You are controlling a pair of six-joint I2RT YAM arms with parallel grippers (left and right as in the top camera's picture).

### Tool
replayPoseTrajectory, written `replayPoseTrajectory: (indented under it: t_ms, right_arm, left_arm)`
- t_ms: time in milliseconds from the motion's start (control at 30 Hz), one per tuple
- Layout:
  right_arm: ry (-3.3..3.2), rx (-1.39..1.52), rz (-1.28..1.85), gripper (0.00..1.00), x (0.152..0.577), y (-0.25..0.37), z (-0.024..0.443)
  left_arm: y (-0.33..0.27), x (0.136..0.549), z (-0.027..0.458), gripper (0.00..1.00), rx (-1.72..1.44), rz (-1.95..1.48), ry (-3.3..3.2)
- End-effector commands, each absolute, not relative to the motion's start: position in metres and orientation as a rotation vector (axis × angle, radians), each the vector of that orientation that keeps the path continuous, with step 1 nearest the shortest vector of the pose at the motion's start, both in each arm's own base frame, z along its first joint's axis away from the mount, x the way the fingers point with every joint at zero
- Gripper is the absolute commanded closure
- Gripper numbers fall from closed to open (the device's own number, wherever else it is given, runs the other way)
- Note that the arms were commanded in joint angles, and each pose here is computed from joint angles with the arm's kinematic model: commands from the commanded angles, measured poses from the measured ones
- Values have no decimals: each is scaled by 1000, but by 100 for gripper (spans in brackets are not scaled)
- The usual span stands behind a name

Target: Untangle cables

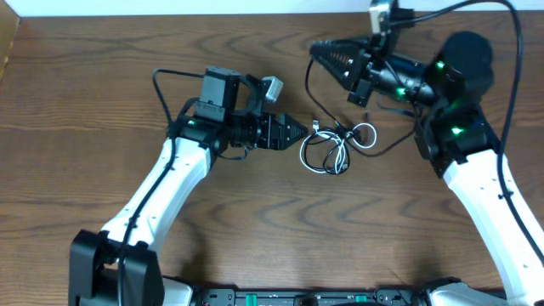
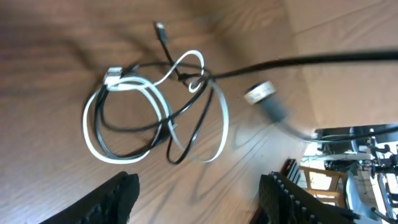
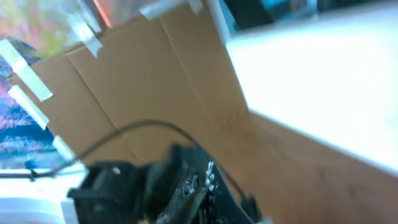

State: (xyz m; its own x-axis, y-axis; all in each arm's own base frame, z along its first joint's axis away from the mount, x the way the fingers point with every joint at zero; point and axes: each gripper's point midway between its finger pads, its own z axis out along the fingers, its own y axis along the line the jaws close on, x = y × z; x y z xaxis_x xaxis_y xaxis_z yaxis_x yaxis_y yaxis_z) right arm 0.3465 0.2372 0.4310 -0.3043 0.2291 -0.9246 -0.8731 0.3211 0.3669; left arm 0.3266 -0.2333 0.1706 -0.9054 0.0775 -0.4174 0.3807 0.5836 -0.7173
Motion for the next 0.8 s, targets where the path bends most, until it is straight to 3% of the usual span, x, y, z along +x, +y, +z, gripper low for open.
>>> replayPoseTrajectory:
  t_ms: [0,133,267,400,467,567,633,700,767]
  right_arm:
    - [1372,-437,1128,99,356,201,478]
    - [1246,-194,936,99,373,143,517]
    - [1000,18,893,99,358,75,575]
    - [1014,87,942,99,360,56,574]
    - [1177,134,995,99,376,63,542]
    - [1671,319,902,99,404,63,420]
    - [1920,458,579,99,404,28,343]
    - [2036,522,256,99,397,-11,304]
    - [2119,747,-355,99,362,-93,262]
  left_arm:
    - [-212,336,144,31,304,-975,2576]
    - [-192,335,124,31,245,-771,2667]
    - [-190,330,121,32,237,-758,2696]
    - [-189,329,120,31,236,-757,2700]
    - [-191,329,121,31,239,-770,2700]
    - [-205,320,125,31,310,-842,2690]
    - [-213,313,124,31,362,-842,2696]
    - [-218,307,123,31,395,-843,2702]
    - [-229,299,122,31,444,-851,2706]
